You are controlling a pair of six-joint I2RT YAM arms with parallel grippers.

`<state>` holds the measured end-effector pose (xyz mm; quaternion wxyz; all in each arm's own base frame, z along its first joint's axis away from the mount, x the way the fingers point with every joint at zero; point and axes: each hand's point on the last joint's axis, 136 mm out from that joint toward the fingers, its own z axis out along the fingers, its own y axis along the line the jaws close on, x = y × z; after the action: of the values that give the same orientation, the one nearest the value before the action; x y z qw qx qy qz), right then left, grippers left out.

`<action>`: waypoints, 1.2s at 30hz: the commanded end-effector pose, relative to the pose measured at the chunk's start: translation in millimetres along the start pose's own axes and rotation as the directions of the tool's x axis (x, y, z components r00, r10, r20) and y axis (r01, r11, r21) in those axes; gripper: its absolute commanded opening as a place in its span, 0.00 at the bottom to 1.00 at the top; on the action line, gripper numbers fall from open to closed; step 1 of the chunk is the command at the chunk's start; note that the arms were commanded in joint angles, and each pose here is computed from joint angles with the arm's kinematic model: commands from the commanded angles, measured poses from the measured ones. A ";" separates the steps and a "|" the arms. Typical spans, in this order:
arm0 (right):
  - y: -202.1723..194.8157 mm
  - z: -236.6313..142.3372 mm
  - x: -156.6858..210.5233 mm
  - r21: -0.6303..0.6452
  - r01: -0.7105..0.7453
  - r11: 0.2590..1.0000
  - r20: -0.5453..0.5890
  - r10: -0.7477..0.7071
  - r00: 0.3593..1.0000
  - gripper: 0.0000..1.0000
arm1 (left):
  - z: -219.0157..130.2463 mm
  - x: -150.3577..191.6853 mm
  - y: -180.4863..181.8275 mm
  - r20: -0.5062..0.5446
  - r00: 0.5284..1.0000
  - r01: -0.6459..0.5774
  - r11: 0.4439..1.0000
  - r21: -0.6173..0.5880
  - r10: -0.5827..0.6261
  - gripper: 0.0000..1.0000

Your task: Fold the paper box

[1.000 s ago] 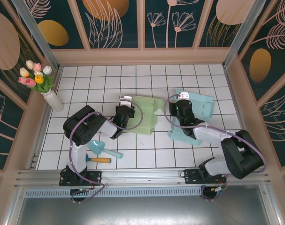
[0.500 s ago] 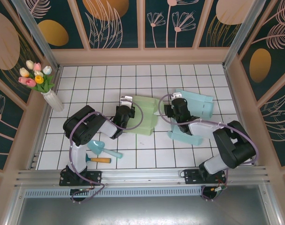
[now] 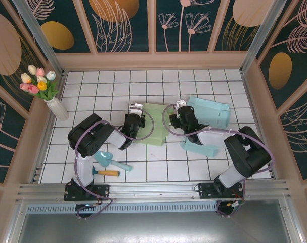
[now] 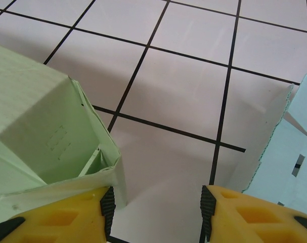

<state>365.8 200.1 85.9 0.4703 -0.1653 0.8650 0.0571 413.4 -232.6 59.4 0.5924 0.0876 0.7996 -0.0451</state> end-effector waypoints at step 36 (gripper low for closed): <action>59.9 18.5 -23.1 -0.270 0.081 0.959 0.087 -0.059 0.994 0.45 | -0.7 8.2 -6.1 -0.013 0.999 -0.050 0.998 0.045 0.051 0.09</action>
<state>365.7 245.0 74.6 0.4553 -0.2457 0.8467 0.1241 413.7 -234.5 60.3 0.5934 0.0977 0.7976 -0.0469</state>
